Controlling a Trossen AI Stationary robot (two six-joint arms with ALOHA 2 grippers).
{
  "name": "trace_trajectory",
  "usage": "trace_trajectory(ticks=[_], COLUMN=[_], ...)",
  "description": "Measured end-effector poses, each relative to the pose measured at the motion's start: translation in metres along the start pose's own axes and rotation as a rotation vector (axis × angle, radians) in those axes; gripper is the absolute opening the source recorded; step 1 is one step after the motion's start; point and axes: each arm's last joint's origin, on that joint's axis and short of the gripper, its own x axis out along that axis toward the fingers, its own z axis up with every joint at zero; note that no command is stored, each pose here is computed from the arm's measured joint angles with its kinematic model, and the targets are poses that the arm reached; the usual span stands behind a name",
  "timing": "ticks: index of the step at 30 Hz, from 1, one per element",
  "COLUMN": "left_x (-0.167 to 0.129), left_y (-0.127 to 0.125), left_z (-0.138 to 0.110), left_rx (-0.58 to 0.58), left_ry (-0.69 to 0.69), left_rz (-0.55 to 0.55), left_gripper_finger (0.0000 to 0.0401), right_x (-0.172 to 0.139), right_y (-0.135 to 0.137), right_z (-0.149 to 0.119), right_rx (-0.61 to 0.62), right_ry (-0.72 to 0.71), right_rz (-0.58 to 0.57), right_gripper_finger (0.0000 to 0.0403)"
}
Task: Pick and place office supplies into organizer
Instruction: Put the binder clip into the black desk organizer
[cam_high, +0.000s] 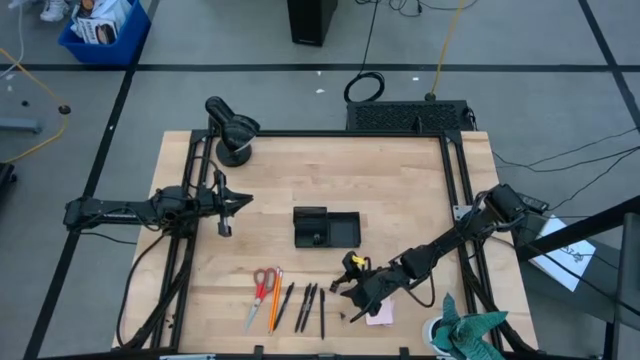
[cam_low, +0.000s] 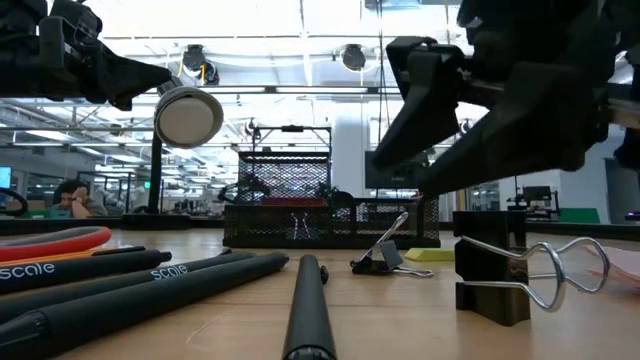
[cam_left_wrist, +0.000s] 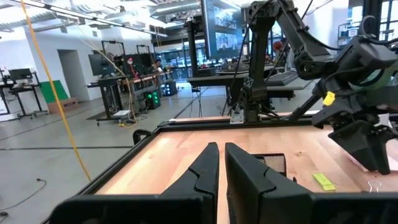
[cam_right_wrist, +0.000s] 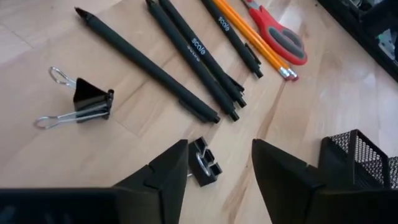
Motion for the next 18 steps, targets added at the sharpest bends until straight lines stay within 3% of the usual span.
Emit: trace_trajectory(ticks=[18], left_x=[0.0], left_y=[0.0], left_z=[0.0], left_rx=[0.004], left_ry=[0.0], left_rz=[0.001], left_gripper_finger=[0.0035], right_x=[0.019], right_y=[0.006], right_z=[-0.011], right_rx=[-0.039], right_ry=[0.008], right_rz=[-0.032], right_gripper_finger=[0.0136])
